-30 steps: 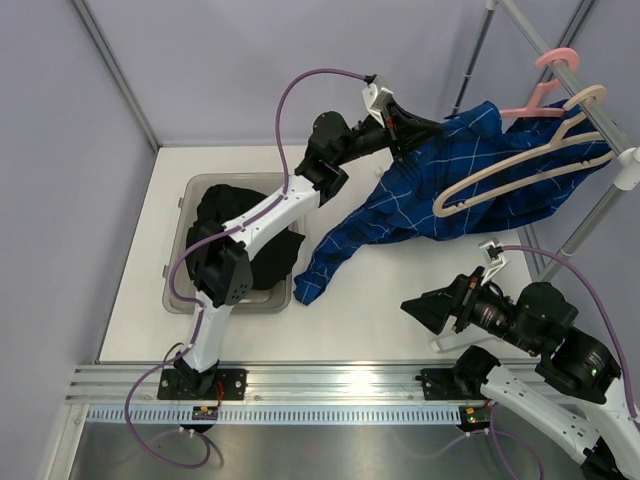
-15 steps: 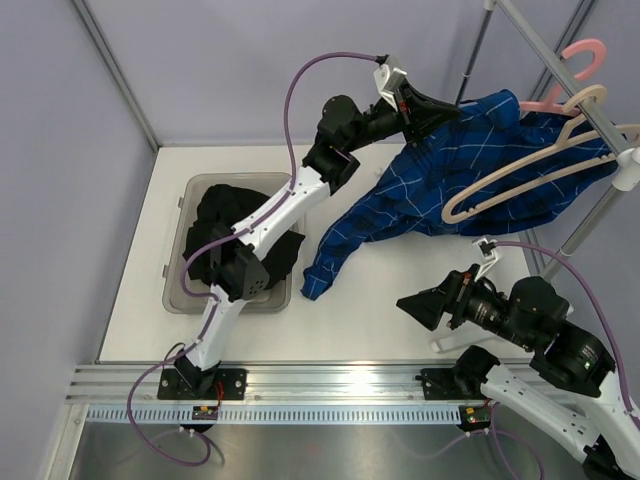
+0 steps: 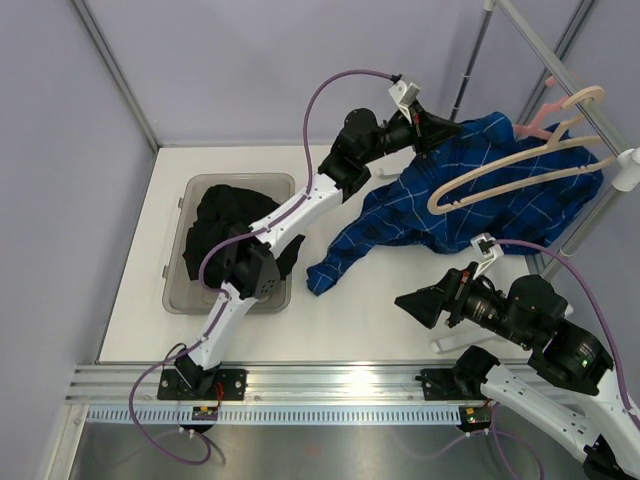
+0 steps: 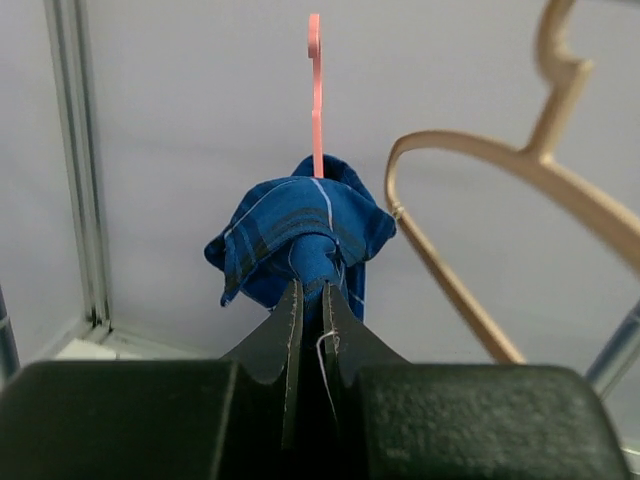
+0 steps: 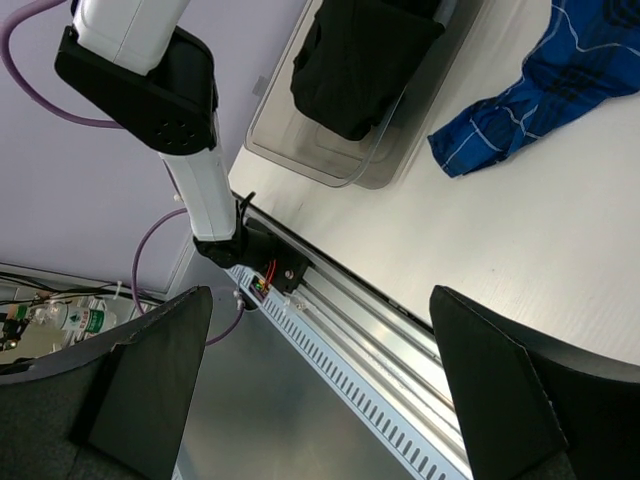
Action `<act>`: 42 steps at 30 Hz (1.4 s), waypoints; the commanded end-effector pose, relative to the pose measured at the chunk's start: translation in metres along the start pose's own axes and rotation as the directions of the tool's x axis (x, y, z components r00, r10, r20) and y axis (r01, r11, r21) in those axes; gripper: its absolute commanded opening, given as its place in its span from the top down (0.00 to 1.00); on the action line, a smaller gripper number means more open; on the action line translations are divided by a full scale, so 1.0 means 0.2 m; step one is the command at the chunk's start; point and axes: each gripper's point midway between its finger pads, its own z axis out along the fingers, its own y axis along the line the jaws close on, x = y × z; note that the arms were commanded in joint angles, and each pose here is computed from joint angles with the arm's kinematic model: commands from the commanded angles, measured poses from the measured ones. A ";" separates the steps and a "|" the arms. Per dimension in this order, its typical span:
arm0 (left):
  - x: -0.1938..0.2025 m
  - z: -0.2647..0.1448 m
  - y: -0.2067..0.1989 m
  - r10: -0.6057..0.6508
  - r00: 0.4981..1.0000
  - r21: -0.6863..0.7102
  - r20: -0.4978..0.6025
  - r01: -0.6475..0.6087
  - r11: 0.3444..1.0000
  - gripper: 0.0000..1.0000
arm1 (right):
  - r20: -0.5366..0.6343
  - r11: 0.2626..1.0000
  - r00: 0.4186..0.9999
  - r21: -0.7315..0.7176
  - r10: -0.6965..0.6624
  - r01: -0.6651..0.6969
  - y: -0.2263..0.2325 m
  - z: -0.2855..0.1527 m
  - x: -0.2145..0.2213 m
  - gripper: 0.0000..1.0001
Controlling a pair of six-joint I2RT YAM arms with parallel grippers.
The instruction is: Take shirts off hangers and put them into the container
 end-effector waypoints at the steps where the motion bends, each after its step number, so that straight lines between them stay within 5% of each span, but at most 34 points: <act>1: -0.11 -0.08 0.07 0.015 1.000 -0.079 0.010 -0.014 0.997 1.00 | 0.036 1.000 0.999 -0.025 -0.010 0.011 0.04 0.00 -0.05 0.01; 3: 0.06 -0.18 0.12 -0.021 0.998 -0.132 -0.059 0.013 0.991 1.00 | 0.035 1.000 0.999 -0.017 -0.015 0.016 0.03 0.00 -0.05 0.00; 4: -0.11 -0.24 0.05 0.037 0.999 -0.139 -0.035 -0.042 0.989 1.00 | 0.033 1.000 0.999 -0.013 -0.018 0.018 0.02 0.01 -0.04 0.01; 7: 0.01 -0.43 0.10 0.033 0.990 -0.261 -0.135 -0.067 0.963 1.00 | 0.033 0.999 0.999 -0.029 -0.033 0.034 0.04 0.02 -0.05 0.01; 8: -0.14 -0.50 0.02 0.049 0.992 -0.272 -0.115 -0.079 0.959 1.00 | 0.031 0.999 0.999 -0.031 -0.034 0.035 0.04 0.02 -0.05 0.01; 10: -0.03 -0.68 0.06 -0.021 0.978 -0.407 -0.205 -0.066 0.911 1.00 | 0.026 0.999 0.999 -0.025 -0.038 0.039 0.04 0.02 -0.05 0.00; 11: -0.18 -0.76 -0.01 0.006 0.982 -0.442 -0.187 -0.089 0.893 1.00 | 0.030 0.999 0.999 -0.016 -0.042 0.043 0.03 0.03 -0.05 0.01; 17: -0.10 -1.22 -0.22 -0.104 0.956 -0.551 -0.275 -0.068 0.832 1.00 | 0.041 0.995 0.997 -0.066 -0.067 0.069 0.08 0.07 -0.08 0.01; 27: -0.02 -1.72 -0.80 -0.222 0.962 -0.524 -0.156 0.110 0.845 1.00 | 0.041 0.987 0.995 -0.132 -0.090 0.095 0.16 0.08 -0.10 0.01; 37: 0.00 -2.10 -1.02 -0.353 0.933 -0.473 0.063 0.339 0.813 1.00 | 0.011 0.977 0.996 -0.196 -0.089 0.089 0.23 0.09 -0.09 0.01; 42: 0.02 -2.13 -1.02 -0.340 0.940 -0.500 0.018 0.303 0.811 1.00 | -0.007 0.976 0.997 -0.203 -0.079 0.076 0.22 0.12 -0.06 0.01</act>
